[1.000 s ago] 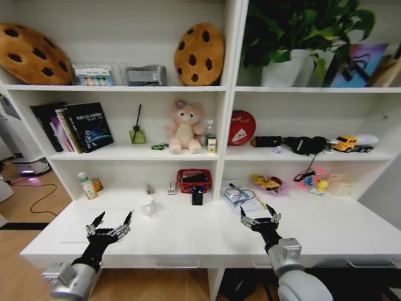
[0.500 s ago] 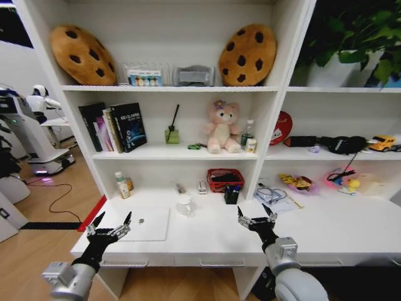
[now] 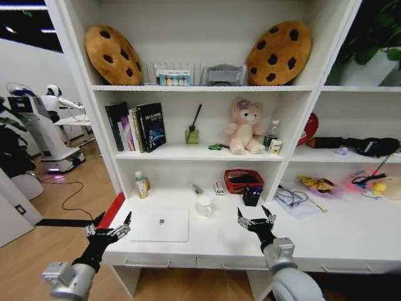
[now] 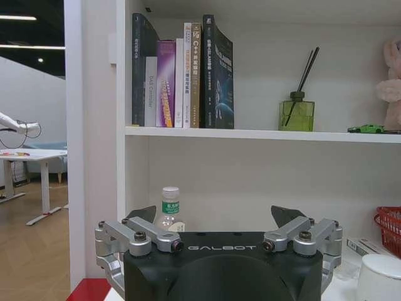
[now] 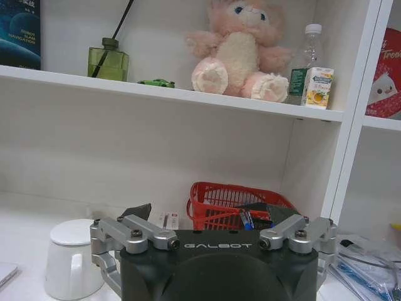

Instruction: Organize the objects on the table.

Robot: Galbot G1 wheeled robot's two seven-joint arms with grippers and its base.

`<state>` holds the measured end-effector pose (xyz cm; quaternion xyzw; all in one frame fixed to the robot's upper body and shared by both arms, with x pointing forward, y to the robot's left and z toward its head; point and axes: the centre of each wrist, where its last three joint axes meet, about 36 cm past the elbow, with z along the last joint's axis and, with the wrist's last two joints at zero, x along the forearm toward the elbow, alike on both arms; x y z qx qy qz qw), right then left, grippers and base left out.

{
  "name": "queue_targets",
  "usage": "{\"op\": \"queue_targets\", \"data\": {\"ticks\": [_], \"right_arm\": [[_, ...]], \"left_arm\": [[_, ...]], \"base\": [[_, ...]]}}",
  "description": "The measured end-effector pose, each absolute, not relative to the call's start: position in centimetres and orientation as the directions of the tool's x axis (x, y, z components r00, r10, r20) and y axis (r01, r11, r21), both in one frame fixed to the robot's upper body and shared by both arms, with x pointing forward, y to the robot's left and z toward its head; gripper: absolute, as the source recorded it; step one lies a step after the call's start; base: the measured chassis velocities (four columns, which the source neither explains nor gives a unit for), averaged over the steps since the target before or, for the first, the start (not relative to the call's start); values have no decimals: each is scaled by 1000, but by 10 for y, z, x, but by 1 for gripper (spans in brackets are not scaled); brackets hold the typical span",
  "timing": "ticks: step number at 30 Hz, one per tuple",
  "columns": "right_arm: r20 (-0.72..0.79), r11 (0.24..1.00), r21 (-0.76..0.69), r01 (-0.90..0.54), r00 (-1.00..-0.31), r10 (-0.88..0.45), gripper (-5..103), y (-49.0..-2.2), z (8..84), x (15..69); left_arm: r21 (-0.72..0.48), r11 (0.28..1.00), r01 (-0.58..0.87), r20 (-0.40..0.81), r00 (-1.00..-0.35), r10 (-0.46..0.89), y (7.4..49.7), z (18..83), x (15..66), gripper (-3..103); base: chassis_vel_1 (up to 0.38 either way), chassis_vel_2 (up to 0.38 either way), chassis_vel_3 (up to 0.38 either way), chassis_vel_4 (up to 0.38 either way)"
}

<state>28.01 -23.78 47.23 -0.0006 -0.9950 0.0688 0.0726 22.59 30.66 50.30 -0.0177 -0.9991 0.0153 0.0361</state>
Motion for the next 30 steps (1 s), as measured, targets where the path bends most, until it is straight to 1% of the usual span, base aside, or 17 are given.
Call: {"op": "queue_targets", "data": {"ticks": [4,15,19,26,30], "right_arm": [[144,990,-139,-10,-990,10,100,-238,472,280],[141,993,-119,-20,-990,-3,100,-239,466,280],[132,996,-85,-8,-991,3,100,-240,465,278],[127,996,-82,-16,-992,-5,100,-240,468,278],[134,996,-88,-22,-991,-10,100,-240,468,277]], "left_arm": [[-32,999,34,72,-997,37,307,503,226,100],[-31,999,34,72,-997,36,307,503,226,100],[-31,999,35,72,-997,37,307,503,226,100],[-31,999,35,72,-997,37,307,503,226,100],[-31,999,35,72,-997,37,307,503,226,100]], "base": [[8,0,-3,-13],[115,115,-121,-106],[-22,-29,20,25],[-4,-53,5,64],[97,-75,-121,93]]}}
